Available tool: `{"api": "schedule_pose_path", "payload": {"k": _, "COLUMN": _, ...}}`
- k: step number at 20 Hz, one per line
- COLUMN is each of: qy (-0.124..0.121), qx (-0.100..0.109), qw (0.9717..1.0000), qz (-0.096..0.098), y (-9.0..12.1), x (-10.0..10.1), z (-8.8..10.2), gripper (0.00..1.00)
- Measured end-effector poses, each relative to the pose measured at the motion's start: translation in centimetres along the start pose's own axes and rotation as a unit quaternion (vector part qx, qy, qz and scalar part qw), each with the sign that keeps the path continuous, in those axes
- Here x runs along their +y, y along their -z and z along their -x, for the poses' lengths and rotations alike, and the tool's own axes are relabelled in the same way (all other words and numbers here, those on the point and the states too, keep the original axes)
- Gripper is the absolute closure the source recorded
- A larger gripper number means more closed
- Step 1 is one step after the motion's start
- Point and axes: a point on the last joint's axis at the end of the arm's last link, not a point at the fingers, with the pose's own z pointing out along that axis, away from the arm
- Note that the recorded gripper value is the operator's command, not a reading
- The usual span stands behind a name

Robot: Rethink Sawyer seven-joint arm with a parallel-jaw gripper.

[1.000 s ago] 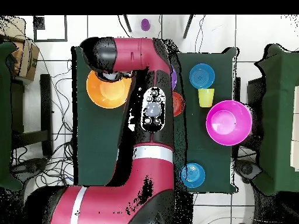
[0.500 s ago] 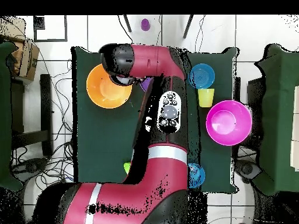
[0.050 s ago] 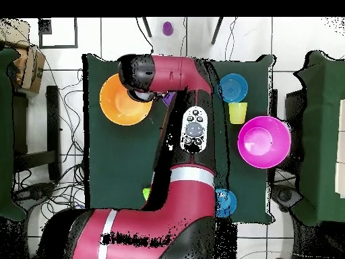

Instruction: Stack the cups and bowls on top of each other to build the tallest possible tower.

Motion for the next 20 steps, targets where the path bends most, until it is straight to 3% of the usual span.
{"api": "schedule_pose_path", "payload": {"k": 9, "qy": 0.018, "qx": 0.009, "qw": 0.9997, "qz": -0.012, "y": -1.9, "x": 1.6, "z": -2.1, "gripper": 0.00}}
{"api": "schedule_pose_path", "payload": {"k": 20, "qy": 0.021, "qx": 0.012, "qw": 0.9996, "qz": -0.017, "y": -2.8, "x": 1.7, "z": -2.4, "gripper": 0.00}}
